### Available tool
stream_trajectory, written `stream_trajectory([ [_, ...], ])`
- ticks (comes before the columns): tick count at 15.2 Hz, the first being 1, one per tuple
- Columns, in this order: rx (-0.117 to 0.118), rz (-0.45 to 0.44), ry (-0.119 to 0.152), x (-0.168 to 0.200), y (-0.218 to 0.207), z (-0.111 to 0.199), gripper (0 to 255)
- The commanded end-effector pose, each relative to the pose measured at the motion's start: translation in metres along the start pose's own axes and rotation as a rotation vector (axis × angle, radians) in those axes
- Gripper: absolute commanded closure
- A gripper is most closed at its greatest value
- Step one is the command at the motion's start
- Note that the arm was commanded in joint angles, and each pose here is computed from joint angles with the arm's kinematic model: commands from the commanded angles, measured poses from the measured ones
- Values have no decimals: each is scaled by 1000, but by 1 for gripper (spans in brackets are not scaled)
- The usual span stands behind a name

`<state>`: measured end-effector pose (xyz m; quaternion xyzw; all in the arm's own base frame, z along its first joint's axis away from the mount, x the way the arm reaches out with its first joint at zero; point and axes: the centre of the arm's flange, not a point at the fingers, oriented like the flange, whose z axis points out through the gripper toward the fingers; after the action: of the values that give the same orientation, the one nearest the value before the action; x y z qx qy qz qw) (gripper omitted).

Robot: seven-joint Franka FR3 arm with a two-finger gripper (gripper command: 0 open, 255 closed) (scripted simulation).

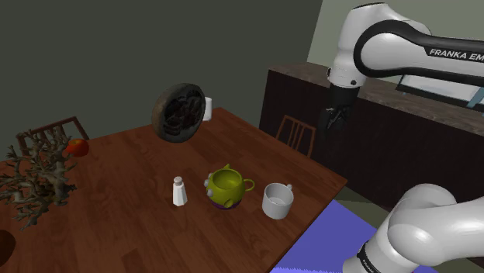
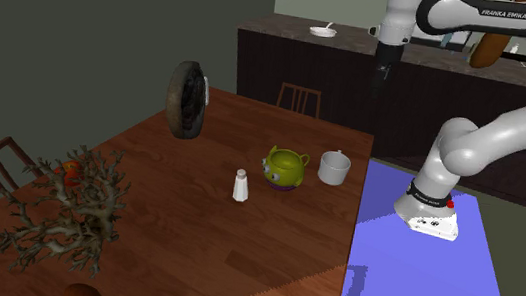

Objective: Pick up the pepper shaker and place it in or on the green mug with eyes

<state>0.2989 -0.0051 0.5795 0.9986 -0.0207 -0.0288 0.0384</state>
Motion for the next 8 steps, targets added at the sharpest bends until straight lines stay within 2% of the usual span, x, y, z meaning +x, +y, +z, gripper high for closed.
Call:
stream_trajectory([
  [1, 0, 0, 0, 0, 0, 0, 0],
  [8, -7, -23, 20, 48, -74, 25, 0],
])
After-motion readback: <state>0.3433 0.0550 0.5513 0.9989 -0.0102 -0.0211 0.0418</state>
